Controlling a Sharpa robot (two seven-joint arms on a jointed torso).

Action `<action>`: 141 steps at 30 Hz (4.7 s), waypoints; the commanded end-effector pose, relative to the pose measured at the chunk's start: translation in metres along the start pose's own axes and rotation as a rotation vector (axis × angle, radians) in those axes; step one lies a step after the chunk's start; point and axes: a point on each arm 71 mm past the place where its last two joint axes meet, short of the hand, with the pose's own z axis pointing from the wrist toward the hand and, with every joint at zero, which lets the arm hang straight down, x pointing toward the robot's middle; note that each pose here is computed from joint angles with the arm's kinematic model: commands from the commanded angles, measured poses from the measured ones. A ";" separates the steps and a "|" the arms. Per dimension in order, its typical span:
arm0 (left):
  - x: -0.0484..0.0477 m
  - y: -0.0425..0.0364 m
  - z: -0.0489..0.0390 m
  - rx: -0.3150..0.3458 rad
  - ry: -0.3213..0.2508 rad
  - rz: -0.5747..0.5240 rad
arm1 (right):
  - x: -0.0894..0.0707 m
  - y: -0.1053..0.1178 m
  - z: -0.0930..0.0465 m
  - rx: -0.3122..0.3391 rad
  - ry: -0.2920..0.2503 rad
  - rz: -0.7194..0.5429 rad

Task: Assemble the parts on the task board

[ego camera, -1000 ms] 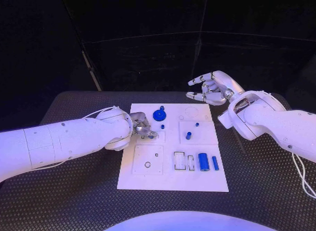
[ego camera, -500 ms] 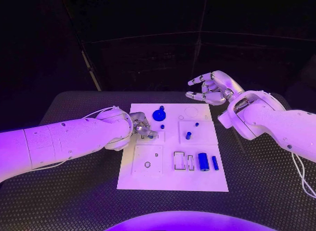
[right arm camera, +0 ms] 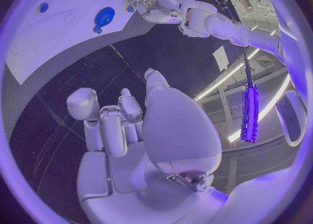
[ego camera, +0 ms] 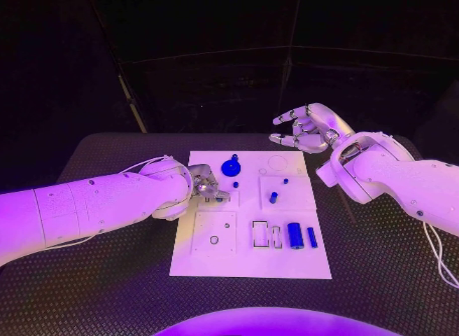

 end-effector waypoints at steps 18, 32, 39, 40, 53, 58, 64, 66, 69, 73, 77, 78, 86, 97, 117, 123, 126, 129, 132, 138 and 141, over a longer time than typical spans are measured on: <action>-0.0026 0.0042 -0.0048 -0.009 0.007 0.002 | -0.001 0.001 0.001 -0.010 -0.004 -0.002; -0.0246 0.0018 -0.0158 0.003 0.011 0.000 | -0.002 -0.002 0.002 -0.004 -0.010 -0.001; -0.0501 0.0045 -0.0238 0.001 0.031 -0.015 | -0.002 -0.003 0.002 0.000 -0.012 -0.003; -0.0557 0.0056 -0.0239 -0.003 0.029 -0.022 | -0.002 -0.004 0.002 0.000 -0.012 -0.003; -0.1048 0.0118 -0.0019 -0.071 0.002 -0.031 | -0.001 -0.004 0.004 0.002 -0.010 -0.001; -0.1098 0.0124 0.0059 -0.095 0.018 -0.010 | -0.001 -0.003 0.004 0.003 -0.008 -0.001; -0.1116 0.0140 0.0138 -0.123 0.044 0.023 | 0.000 -0.003 0.004 0.002 -0.007 -0.001; -0.1110 0.0141 0.0162 -0.130 0.051 0.032 | 0.000 -0.003 0.005 0.001 -0.007 0.000; -0.1097 0.0142 0.0191 -0.140 0.054 0.048 | 0.000 -0.003 0.005 0.001 -0.006 0.000; -0.1074 0.0134 0.0225 -0.148 0.059 0.068 | 0.000 -0.003 0.005 0.001 -0.006 0.000; -0.1045 0.0130 0.0257 -0.155 0.073 0.078 | 0.001 -0.002 0.005 -0.001 -0.004 0.001; -0.1038 0.0130 0.0262 -0.156 0.076 0.080 | 0.001 -0.002 0.005 -0.001 -0.004 0.001; -0.0985 0.0126 0.0299 -0.162 0.098 0.090 | 0.002 -0.002 0.006 -0.002 -0.002 0.002; -0.0932 0.0117 0.0334 -0.168 0.129 0.101 | 0.002 -0.002 0.006 -0.003 -0.001 0.002; -0.0896 0.0110 0.0349 -0.166 0.143 0.087 | 0.003 -0.002 0.007 -0.002 0.000 0.004; -0.0895 0.0118 0.0348 -0.168 0.149 0.087 | 0.003 -0.002 0.007 -0.001 -0.001 0.004; -0.0893 0.0120 0.0348 -0.169 0.153 0.088 | 0.003 -0.002 0.007 -0.001 -0.001 0.004; -0.0888 0.0117 0.0348 -0.168 0.159 0.089 | 0.003 -0.002 0.007 -0.001 -0.002 0.004; -0.0884 0.0114 0.0350 -0.167 0.165 0.086 | 0.003 -0.002 0.007 -0.001 -0.002 0.004; -0.0886 0.0115 0.0355 -0.163 0.166 0.056 | 0.003 -0.002 0.007 -0.001 -0.002 0.004; -0.0890 0.0117 0.0357 -0.161 0.158 0.041 | 0.003 -0.002 0.007 -0.001 -0.002 0.003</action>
